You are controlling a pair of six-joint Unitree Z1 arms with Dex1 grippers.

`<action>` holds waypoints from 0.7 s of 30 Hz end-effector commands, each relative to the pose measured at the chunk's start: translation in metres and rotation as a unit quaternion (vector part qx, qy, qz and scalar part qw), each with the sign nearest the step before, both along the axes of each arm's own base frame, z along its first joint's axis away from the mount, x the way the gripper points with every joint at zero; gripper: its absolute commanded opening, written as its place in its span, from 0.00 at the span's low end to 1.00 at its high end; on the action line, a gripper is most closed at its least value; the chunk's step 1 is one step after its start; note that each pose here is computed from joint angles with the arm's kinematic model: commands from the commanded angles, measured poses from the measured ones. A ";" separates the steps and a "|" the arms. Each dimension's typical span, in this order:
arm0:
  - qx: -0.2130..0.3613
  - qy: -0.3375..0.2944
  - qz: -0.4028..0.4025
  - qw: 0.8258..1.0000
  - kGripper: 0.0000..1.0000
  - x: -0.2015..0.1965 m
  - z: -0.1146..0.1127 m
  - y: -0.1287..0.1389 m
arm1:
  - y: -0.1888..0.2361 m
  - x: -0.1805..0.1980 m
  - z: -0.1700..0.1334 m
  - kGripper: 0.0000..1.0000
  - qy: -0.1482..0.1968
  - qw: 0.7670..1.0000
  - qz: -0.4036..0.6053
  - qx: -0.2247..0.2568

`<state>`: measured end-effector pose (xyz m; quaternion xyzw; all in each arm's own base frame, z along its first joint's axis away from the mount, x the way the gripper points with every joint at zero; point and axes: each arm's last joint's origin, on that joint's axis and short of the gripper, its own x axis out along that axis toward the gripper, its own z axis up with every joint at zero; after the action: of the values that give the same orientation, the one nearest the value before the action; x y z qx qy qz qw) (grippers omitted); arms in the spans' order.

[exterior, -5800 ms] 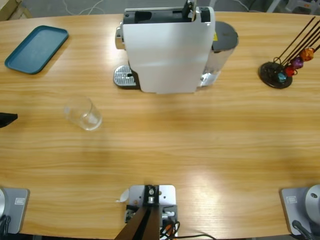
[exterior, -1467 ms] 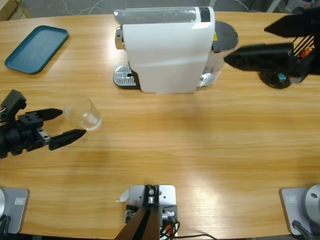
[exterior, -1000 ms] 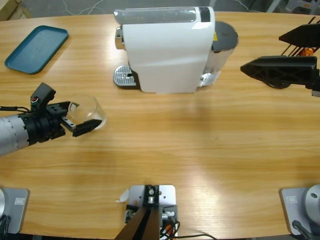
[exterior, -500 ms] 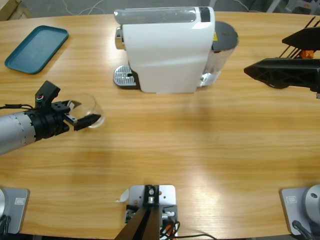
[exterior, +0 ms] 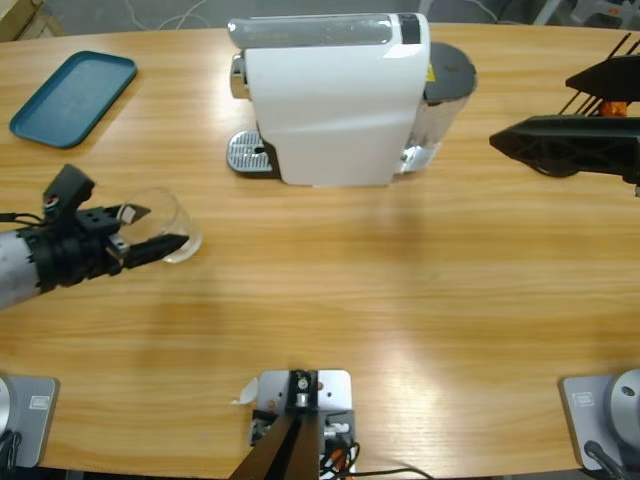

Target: Pour coffee

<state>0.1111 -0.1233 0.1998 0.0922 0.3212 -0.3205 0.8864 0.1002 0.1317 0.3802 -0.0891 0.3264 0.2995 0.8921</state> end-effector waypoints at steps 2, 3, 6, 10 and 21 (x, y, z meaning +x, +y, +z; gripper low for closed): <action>-0.007 -0.016 -0.090 0.996 0.05 0.026 0.055 0.013 | -0.009 -0.004 0.003 1.00 -0.025 1.000 0.012 -0.009; -0.006 -0.016 -0.109 0.994 0.05 0.033 0.058 0.010 | -0.008 -0.004 0.004 1.00 -0.029 0.999 0.018 -0.012; 0.014 -0.028 -0.171 0.985 0.05 0.057 0.063 0.009 | -0.007 -0.004 0.003 1.00 -0.033 0.998 0.037 -0.026; 0.041 -0.028 -0.189 0.981 0.05 0.089 0.058 0.015 | -0.016 -0.011 0.003 1.00 -0.030 0.998 0.048 -0.036; 0.056 -0.017 -0.220 0.974 0.05 0.173 0.037 -0.002 | -0.026 -0.014 0.002 1.00 -0.035 0.997 0.038 -0.054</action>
<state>0.2376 -0.1179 0.2562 0.2317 0.2731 -0.4732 0.8049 0.0897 0.1162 0.3832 -0.1447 0.3105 0.3220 0.8826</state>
